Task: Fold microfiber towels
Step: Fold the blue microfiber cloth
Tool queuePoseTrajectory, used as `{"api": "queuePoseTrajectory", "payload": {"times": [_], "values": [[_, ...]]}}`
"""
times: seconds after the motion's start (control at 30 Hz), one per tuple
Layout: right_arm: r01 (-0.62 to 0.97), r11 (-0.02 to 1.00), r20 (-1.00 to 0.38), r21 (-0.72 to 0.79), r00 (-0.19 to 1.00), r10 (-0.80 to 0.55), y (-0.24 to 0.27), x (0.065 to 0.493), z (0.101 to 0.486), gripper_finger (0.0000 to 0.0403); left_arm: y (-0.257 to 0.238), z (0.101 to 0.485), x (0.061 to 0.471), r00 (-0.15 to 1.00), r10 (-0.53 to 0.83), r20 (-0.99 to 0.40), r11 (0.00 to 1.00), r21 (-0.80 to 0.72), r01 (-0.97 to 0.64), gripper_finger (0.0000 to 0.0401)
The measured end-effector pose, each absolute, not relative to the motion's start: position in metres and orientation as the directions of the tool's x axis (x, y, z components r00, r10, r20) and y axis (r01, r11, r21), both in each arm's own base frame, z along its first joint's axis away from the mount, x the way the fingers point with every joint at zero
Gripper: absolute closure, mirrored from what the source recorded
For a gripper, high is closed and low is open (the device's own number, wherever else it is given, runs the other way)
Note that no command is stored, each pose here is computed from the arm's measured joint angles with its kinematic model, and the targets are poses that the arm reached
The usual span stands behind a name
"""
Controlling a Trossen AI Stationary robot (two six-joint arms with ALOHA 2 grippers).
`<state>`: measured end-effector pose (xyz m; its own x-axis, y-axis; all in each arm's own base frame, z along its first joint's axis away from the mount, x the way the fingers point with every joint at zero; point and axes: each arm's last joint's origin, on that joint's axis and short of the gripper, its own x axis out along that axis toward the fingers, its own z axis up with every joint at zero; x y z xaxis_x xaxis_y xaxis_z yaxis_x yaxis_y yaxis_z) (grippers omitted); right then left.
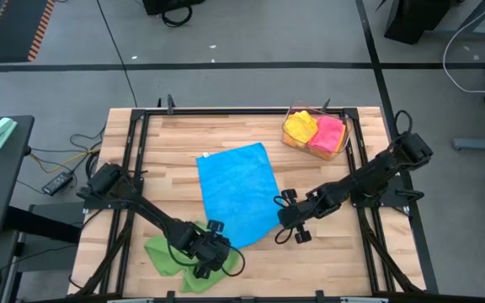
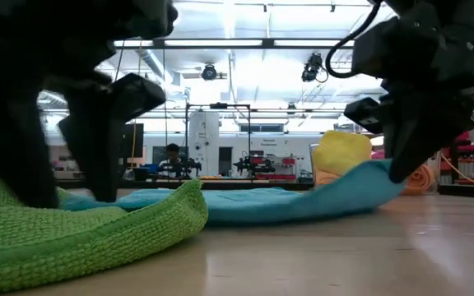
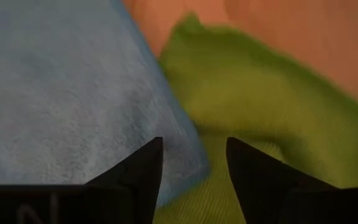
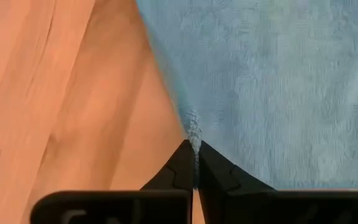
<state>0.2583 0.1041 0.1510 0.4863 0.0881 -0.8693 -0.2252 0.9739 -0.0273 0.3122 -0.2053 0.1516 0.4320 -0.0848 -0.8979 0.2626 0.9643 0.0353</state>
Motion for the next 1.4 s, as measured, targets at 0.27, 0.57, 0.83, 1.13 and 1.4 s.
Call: {"api": "queuePoseTrajectory", "payload": {"times": [0.27,0.57,0.83,1.13,1.4], "values": [[-0.226,0.974,-0.869,-0.025,0.486,0.090,0.104,0.259,0.150,0.0388,-0.208,0.144,0.310,0.408,-0.062,-0.911,0.954,0.066,0.292,0.0242],[-0.222,0.975,-0.867,-0.023,0.490,0.092,0.105,0.259,0.151,0.0388,-0.206,0.143,0.309,0.406,-0.027,-0.914,0.952,0.100,0.289,0.0309],[-0.221,0.975,-0.867,-0.022,0.489,0.092,0.105,0.259,0.151,0.0388,-0.205,0.146,0.307,0.395,-0.027,-0.918,0.953,0.096,0.288,0.0391],[-0.255,0.966,-0.875,-0.047,0.478,0.083,0.103,0.261,0.155,0.0388,-0.205,0.173,0.307,0.328,0.000,-0.945,0.957,0.094,0.273,0.0353],[-0.316,0.948,-0.905,-0.031,0.411,0.108,0.106,0.263,0.168,0.0388,-0.210,0.194,0.314,0.343,-0.011,-0.939,0.964,0.082,0.254,0.0385]]}}
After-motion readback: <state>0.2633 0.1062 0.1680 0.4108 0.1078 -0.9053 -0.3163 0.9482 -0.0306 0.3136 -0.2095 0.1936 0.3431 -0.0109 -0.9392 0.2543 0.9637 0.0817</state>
